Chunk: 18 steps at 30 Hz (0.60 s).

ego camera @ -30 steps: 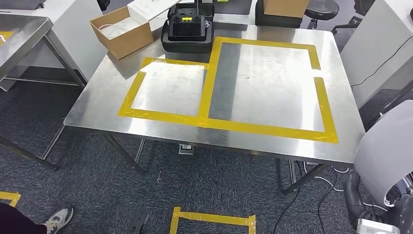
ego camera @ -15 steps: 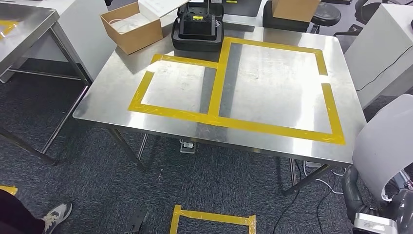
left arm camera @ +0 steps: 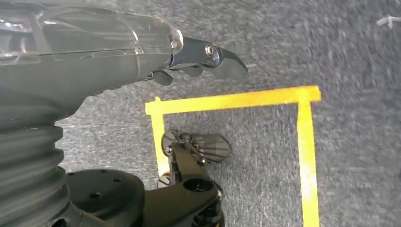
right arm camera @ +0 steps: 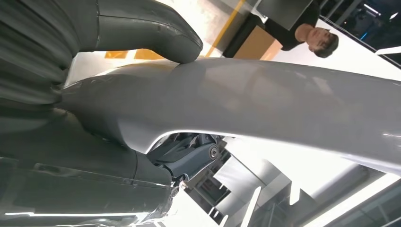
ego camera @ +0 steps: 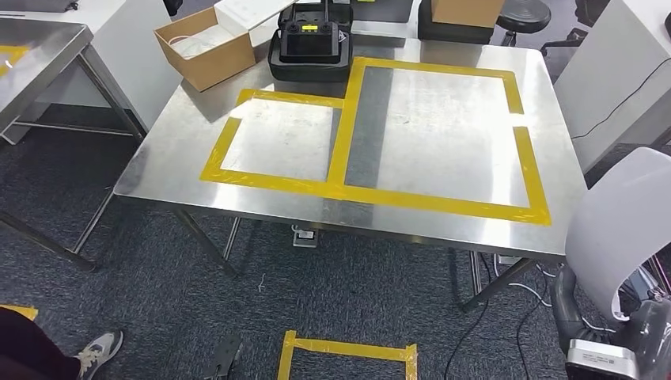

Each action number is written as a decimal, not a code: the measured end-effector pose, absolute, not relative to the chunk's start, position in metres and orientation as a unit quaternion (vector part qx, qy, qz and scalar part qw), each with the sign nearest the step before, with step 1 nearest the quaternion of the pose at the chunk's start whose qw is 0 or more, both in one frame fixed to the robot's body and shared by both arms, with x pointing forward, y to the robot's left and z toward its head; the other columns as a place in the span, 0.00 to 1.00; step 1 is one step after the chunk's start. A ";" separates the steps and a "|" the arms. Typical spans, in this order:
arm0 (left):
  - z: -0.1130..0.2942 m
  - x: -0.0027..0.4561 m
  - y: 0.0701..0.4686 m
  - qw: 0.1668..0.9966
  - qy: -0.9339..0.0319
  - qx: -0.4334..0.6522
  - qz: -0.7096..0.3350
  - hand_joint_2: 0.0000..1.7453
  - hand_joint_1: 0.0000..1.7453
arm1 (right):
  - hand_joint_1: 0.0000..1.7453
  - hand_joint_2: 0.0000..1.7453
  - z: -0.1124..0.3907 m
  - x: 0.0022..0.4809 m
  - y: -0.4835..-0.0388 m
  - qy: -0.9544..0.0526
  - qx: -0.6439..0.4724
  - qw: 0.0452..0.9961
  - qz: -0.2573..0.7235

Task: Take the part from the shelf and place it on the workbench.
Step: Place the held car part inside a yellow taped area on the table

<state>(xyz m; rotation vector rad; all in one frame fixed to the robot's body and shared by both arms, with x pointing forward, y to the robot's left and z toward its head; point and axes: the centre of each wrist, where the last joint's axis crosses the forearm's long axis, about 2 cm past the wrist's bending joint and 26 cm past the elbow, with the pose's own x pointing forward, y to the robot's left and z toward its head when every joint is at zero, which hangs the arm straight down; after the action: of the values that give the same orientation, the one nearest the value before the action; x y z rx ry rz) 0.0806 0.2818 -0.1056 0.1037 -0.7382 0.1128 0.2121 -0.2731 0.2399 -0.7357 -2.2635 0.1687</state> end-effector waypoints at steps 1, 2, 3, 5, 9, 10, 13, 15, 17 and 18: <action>-0.106 0.080 0.281 0.930 -0.359 0.050 0.056 1.00 0.00 | 1.00 1.00 0.241 0.213 -0.274 -0.882 -0.289 0.367 0.067; -0.106 0.079 0.280 0.931 -0.357 0.049 0.056 1.00 0.00 | 1.00 1.00 0.241 0.213 -0.274 -0.881 -0.291 0.367 0.068; -0.106 0.078 0.279 0.932 -0.355 0.047 0.056 1.00 0.00 | 1.00 1.00 0.241 0.213 -0.275 -0.881 -0.292 0.367 0.069; -0.106 0.077 0.276 0.934 -0.350 0.044 0.055 1.00 0.00 | 1.00 1.00 0.241 0.213 -0.275 -0.880 -0.294 0.367 0.072; -0.106 0.074 0.271 0.936 -0.346 0.040 0.056 1.00 0.00 | 1.00 1.00 0.241 0.213 -0.275 -0.879 -0.294 0.367 0.075; -0.106 0.075 0.272 0.936 -0.346 0.040 0.056 1.00 0.00 | 1.00 1.00 0.240 0.213 -0.274 -0.880 -0.294 0.367 0.076; -0.106 0.075 0.272 0.936 -0.347 0.041 0.055 1.00 0.00 | 1.00 1.00 0.240 0.212 -0.274 -0.879 -0.293 0.368 0.079; -0.106 0.076 0.271 0.935 -0.348 0.040 0.056 1.00 0.00 | 1.00 1.00 0.240 0.212 -0.273 -0.879 -0.292 0.368 0.079; -0.106 0.076 0.271 0.934 -0.352 0.039 0.056 1.00 0.00 | 1.00 1.00 0.241 0.212 -0.273 -0.880 -0.291 0.366 0.079; -0.106 0.076 0.271 0.933 -0.353 0.039 0.056 1.00 0.00 | 1.00 1.00 0.241 0.212 -0.273 -0.881 -0.291 0.365 0.079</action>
<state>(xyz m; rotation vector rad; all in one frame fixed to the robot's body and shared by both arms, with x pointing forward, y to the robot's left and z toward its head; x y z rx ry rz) 0.0762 0.2709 -0.1061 0.0793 -0.7217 0.1152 0.2120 -0.2729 0.2412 -0.7478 -2.2644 0.2029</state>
